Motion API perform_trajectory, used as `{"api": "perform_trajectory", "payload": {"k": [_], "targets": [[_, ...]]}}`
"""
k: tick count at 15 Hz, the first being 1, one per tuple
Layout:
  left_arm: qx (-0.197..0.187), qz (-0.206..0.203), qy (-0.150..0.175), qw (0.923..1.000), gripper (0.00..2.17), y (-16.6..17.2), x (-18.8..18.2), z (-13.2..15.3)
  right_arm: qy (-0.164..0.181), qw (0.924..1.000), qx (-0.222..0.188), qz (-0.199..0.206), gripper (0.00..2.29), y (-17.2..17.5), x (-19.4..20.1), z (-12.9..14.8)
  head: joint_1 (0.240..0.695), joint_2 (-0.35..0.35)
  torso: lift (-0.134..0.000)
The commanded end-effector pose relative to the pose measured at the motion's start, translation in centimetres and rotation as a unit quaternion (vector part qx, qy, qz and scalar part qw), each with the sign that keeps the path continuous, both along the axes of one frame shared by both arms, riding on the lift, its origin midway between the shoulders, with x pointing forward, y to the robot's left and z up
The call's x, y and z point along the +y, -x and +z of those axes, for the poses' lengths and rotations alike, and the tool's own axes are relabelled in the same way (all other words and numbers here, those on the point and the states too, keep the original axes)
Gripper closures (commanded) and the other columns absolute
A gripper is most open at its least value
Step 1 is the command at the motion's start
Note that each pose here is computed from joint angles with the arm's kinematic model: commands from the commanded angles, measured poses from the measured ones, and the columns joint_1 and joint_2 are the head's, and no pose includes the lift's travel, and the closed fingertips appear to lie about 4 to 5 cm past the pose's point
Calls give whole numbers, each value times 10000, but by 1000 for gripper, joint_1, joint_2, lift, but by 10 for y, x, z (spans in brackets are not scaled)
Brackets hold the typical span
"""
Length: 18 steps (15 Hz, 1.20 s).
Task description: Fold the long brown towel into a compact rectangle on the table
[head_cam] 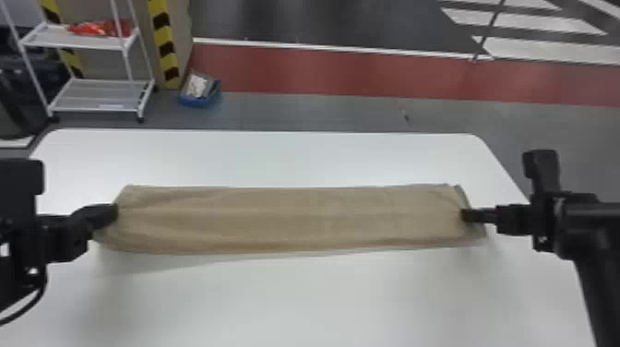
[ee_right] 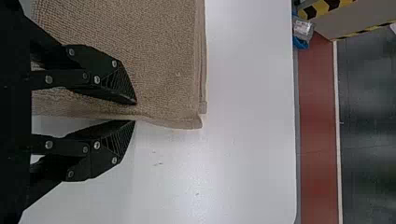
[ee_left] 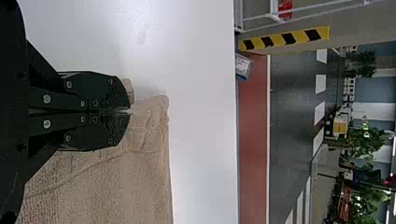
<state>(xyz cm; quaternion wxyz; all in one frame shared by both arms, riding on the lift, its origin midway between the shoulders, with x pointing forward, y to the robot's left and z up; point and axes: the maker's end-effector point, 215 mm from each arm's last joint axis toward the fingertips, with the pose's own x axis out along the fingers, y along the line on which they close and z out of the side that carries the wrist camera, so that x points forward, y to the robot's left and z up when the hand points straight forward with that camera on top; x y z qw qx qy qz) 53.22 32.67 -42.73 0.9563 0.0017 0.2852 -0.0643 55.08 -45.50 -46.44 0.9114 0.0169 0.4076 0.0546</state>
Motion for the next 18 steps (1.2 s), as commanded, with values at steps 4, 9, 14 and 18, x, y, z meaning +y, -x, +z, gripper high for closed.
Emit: {"api": "perform_trajectory", "payload": {"k": [4,9,14,18], "targets": [[27,14,-1,10000,1204,2,3,-2,-56,10000,-37,-65,424,-5,5,4,695,-127,-124],[32,-1,0,10000,1204,2,1,-2,-6,9999,-58,-81,333,-8,5,9,695,-122,-124],[39,6,-14,10000,1204,2,2,-3,41,9999,-93,-59,340,-19,9,12,695,-121,-124],[26,14,-25,10000,1204,2,5,-2,60,10000,-35,-20,775,-22,13,9,695,-114,-124]]}}
